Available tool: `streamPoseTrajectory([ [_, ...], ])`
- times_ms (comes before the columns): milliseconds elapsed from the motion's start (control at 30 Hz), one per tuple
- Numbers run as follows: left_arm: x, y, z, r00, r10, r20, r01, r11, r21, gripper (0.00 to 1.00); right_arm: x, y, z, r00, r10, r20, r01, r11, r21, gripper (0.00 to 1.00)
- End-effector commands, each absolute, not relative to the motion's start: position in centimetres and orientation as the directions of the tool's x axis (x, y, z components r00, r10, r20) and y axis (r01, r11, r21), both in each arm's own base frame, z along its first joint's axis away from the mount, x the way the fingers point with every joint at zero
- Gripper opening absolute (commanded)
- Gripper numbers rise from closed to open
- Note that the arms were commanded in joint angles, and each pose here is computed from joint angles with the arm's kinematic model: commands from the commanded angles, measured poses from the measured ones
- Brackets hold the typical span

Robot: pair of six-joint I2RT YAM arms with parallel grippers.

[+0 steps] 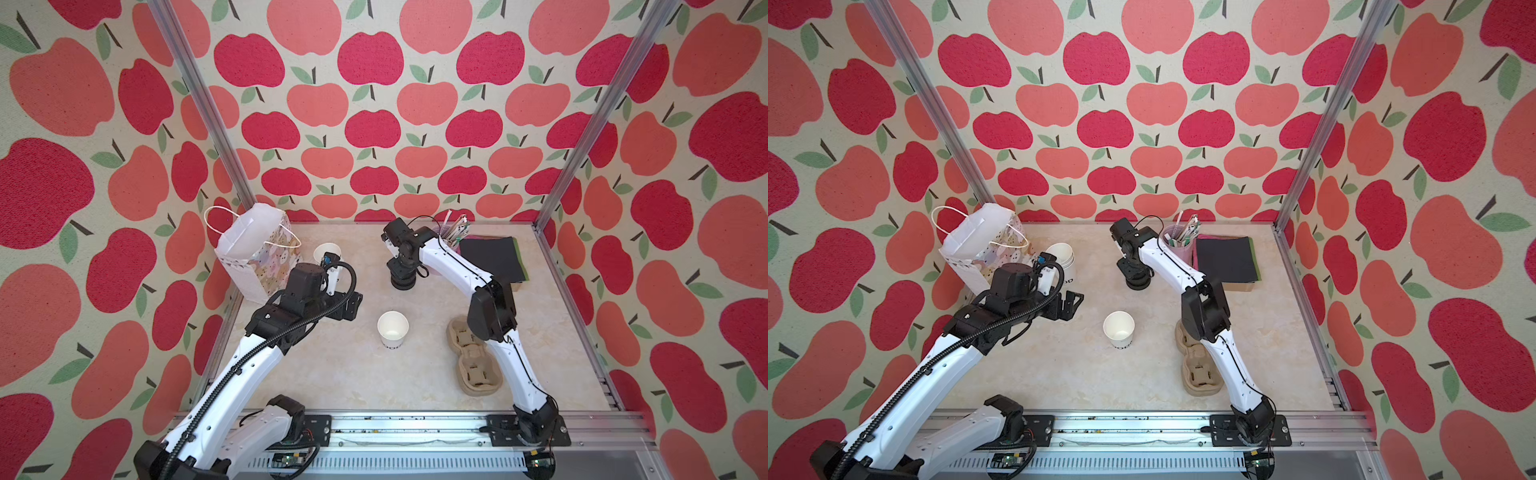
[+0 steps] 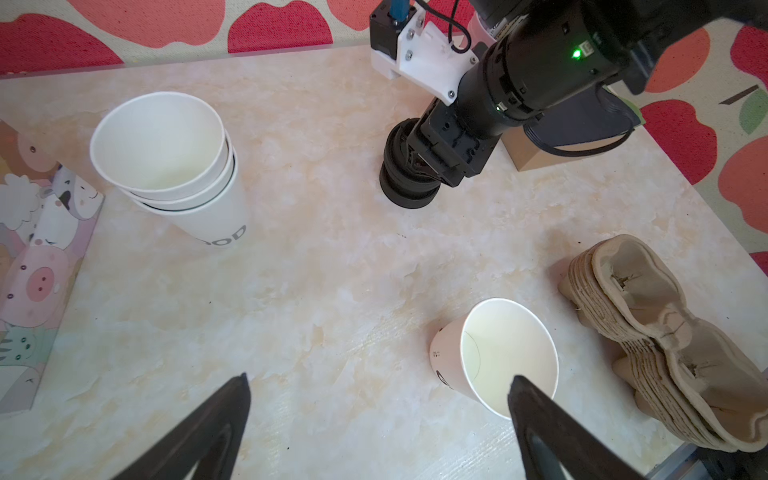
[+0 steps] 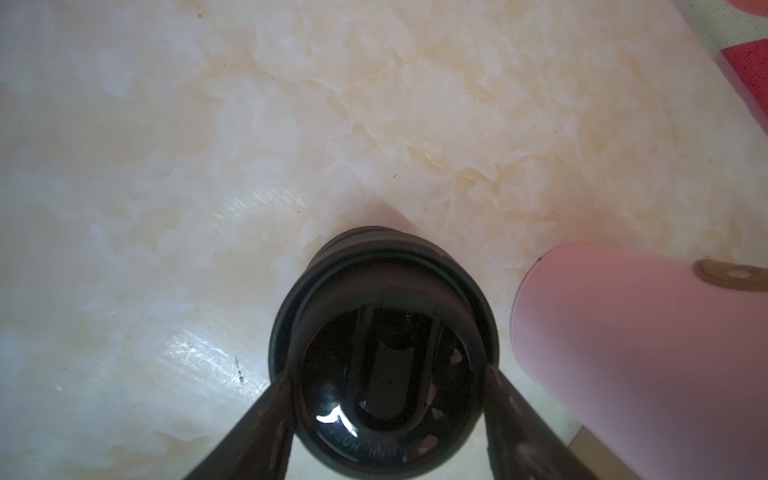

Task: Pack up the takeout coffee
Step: 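Close the right gripper on the black lid's rim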

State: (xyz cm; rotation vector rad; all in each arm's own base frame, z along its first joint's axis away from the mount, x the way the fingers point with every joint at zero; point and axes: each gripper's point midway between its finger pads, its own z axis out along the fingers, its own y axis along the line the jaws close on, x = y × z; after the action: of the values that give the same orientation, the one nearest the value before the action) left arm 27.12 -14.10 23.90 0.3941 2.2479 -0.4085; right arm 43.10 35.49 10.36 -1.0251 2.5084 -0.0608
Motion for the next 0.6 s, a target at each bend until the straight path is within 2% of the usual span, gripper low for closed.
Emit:
streamPoseTrajectory([
  [0, 27.2, -14.0, 23.8, -0.636, 0.123, -0.762, 0.391, 0.903, -0.180, 0.99, 42.8, 35.6, 12.9, -0.617, -0.680, -0.397, -0.662, 0.721, -0.205, 0.67],
  [400, 27.1, -13.8, 23.6, -0.638, 0.125, -0.760, 0.385, 0.906, -0.174, 0.99, 43.0, 35.0, 8.4, -0.633, -0.710, -0.310, -0.673, 0.702, -0.233, 0.67],
  [567, 27.1, -13.8, 23.5, -0.639, 0.126, -0.759, 0.385, 0.906, -0.173, 0.99, 42.8, 35.2, 8.6, -0.634, -0.706, -0.315, -0.673, 0.705, -0.224, 0.67],
])
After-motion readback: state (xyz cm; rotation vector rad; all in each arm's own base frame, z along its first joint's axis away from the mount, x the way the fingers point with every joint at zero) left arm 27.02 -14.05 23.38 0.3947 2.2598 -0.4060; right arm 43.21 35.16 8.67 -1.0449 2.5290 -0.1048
